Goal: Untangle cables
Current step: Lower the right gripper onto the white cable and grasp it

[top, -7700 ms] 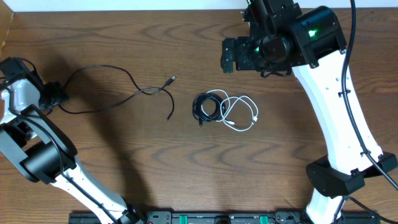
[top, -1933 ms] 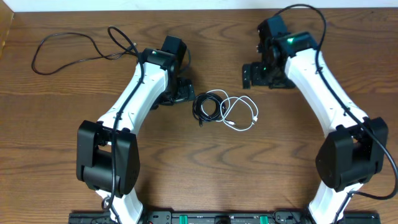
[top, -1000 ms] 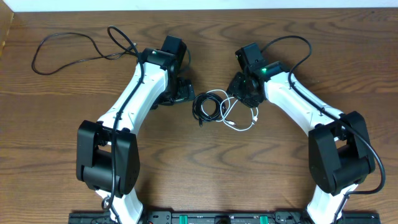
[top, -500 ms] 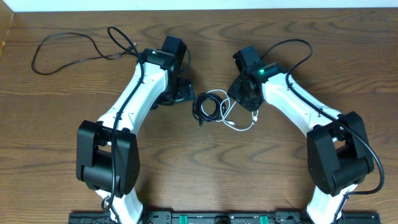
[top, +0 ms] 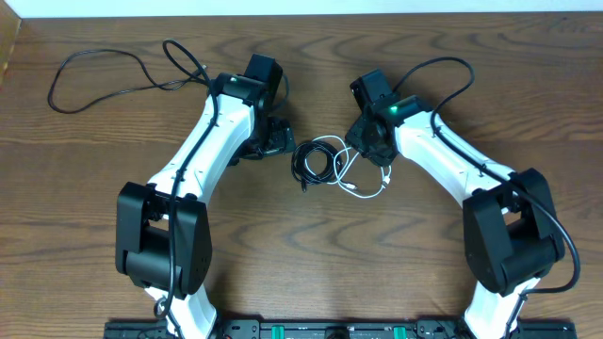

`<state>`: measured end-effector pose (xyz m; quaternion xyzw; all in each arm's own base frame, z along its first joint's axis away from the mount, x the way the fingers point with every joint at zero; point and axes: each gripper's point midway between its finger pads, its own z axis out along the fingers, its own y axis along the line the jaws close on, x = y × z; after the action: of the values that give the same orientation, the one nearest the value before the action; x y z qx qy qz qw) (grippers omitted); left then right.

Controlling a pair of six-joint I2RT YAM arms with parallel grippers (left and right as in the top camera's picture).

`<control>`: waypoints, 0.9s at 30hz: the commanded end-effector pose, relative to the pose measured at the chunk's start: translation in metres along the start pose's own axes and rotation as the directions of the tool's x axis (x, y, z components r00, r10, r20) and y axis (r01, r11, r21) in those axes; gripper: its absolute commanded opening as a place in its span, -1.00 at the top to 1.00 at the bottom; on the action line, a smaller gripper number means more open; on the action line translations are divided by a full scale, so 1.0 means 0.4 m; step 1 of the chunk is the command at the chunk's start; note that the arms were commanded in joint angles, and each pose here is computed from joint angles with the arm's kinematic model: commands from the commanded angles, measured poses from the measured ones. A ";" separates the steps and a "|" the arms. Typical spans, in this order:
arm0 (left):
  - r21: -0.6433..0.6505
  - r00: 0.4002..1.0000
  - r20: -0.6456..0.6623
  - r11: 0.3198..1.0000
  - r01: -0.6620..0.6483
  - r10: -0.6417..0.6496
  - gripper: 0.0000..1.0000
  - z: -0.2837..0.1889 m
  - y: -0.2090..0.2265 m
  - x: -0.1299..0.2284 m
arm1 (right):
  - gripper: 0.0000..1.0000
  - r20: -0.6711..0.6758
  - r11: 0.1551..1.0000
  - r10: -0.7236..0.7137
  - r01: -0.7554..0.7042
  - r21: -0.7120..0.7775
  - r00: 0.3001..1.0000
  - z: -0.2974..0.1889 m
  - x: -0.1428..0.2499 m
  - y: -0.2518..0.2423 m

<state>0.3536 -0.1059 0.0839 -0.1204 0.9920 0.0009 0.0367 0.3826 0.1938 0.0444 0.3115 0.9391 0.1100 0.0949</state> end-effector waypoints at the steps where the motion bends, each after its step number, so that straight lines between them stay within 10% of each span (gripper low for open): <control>1: -0.016 1.000 -0.001 1.000 0.015 -0.015 -0.96 0.003 0.007 0.002 | 0.08 -0.025 0.999 0.015 -0.014 0.033 1.000 0.046 0.022 -0.013; 13: -0.016 1.000 -0.001 1.000 0.015 -0.015 -0.96 0.003 0.007 0.002 | 0.97 -0.022 1.000 0.019 -0.019 0.010 1.000 0.044 0.010 -0.002; 27: -0.016 1.000 -0.001 1.000 0.015 -0.015 -0.96 0.003 0.007 0.002 | 0.97 0.301 0.877 -0.305 0.390 -0.281 0.903 -0.383 -0.083 0.167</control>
<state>0.3536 -0.1059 0.0839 -0.1204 0.9920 0.0009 0.0367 0.4020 0.2042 0.1370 0.1989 0.9438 0.1806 0.1927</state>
